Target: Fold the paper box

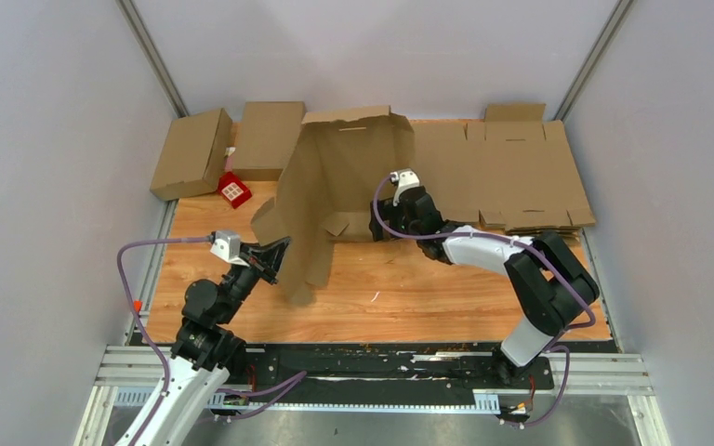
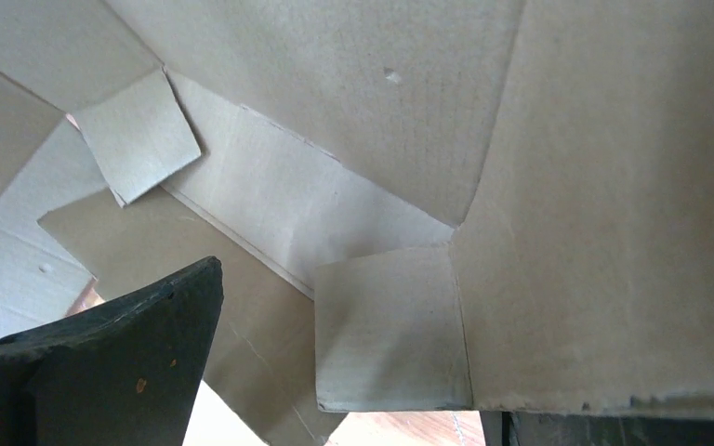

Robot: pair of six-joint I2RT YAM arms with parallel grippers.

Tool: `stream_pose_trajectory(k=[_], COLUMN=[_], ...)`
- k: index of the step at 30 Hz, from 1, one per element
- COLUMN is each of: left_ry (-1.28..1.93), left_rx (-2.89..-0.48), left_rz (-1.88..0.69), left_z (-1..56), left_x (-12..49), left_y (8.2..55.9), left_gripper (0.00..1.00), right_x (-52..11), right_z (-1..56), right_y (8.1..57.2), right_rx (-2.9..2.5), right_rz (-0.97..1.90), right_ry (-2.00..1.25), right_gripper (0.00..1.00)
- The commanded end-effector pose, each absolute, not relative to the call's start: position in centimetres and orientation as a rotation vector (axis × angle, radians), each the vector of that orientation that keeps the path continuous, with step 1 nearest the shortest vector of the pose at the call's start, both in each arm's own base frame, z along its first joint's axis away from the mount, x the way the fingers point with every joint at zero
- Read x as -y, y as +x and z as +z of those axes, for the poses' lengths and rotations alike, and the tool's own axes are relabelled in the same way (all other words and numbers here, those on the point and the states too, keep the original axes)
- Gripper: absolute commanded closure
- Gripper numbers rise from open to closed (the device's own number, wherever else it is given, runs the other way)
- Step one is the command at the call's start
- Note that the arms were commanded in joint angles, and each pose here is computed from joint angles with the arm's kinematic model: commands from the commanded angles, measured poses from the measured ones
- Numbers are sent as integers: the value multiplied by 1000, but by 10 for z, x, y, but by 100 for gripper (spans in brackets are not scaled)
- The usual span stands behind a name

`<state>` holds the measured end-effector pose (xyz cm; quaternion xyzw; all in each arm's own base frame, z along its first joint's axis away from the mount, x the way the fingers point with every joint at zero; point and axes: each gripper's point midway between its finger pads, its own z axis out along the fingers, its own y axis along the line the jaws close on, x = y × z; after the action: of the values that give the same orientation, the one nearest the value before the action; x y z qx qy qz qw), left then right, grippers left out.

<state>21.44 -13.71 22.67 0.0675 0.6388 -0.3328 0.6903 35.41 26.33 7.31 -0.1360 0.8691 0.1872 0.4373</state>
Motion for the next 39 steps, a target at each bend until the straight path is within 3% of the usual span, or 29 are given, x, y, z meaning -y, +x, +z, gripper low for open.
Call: stream_pose_trajectory(k=[1,20,21,25,30,36,39], left_ry=[138,264,266,270,261,320,340], left_rx=[-1497,-1469,-1469,-1459,-1442,-1427,-1416], left_rz=[-762,-715,-716,-713,-715,-764,-788], left_z=[215,228,228,230,233,233,234], left_x=[139,143,144,143,143,155,160], left_y=[213,210,210,209,209,208,207], left_gripper=[100,100,100,100,100,100,100], right_x=[-278,-276,-278,-280,-282,-289,-291], right_z=[112,143,145,147,138,111,99], right_y=[373,361,359,358,355,359,361], right_rx=[-2045,-1850,-1844,-1843,-1881,-1940,-1962], right_rz=[419,470,490,518,540,522,510], right_ry=[-309,-410,-408,-399,-388,-423,-444], right_gripper=[4,5,7,32,42,70,72])
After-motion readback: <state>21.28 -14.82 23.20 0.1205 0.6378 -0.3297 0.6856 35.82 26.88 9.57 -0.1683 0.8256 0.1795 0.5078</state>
